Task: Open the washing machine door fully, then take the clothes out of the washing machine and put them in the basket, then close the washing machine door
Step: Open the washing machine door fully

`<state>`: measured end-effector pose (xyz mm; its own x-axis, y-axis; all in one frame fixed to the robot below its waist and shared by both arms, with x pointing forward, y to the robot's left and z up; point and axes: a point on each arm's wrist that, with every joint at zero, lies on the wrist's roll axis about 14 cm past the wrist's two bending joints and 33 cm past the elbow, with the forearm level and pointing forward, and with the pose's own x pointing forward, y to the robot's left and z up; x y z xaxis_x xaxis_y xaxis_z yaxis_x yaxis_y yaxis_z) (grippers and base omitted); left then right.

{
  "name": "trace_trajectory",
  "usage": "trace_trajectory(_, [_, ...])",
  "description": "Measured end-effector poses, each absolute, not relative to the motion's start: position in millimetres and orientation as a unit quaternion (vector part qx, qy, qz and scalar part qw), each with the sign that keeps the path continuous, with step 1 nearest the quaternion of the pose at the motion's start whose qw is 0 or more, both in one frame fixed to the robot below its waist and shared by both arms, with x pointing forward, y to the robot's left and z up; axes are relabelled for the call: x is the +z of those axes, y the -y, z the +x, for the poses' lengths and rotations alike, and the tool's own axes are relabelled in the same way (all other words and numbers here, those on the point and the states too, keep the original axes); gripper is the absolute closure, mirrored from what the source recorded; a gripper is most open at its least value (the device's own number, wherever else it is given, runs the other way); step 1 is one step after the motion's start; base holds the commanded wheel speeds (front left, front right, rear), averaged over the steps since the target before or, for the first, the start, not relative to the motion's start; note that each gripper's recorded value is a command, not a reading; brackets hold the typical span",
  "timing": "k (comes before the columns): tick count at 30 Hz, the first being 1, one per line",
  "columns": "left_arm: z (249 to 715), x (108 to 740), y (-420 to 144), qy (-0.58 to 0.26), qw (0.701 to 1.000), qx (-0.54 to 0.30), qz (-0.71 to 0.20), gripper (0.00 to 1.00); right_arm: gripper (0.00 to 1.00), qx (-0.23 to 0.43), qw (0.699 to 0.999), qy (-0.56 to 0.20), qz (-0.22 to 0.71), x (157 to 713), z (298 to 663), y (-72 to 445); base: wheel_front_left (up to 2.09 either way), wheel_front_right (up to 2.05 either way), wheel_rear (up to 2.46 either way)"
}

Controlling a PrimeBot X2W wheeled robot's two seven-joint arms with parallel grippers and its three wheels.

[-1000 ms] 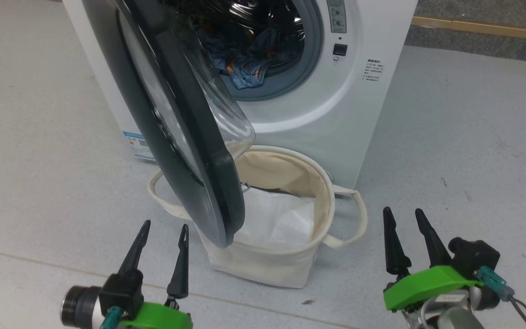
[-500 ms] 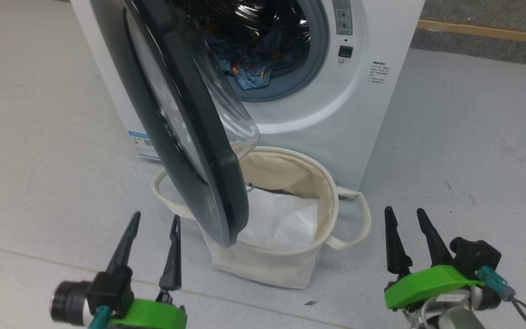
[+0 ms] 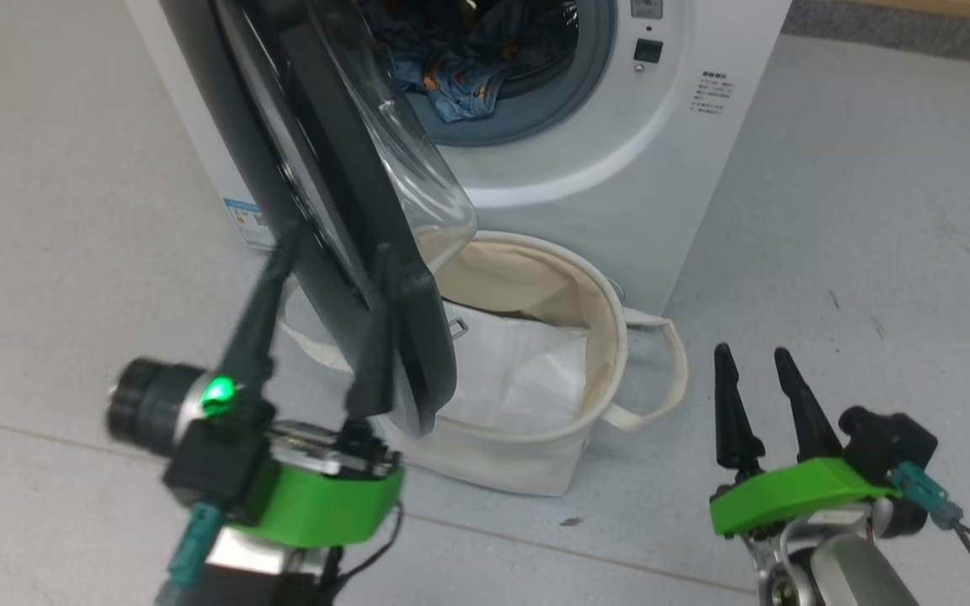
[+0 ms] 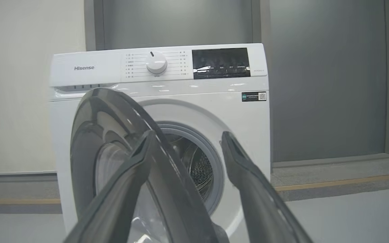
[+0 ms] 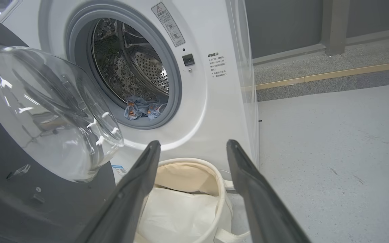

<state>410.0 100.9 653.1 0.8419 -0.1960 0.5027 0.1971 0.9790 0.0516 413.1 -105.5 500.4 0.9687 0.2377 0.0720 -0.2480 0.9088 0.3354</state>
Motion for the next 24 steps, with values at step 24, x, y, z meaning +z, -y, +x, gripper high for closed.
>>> trace_trajectory(24, [444,533,-31,0.059,0.986,-0.153,0.013,1.00,0.00,0.111,0.974,0.005,0.196,489,438,112,0.00,0.00,0.00])
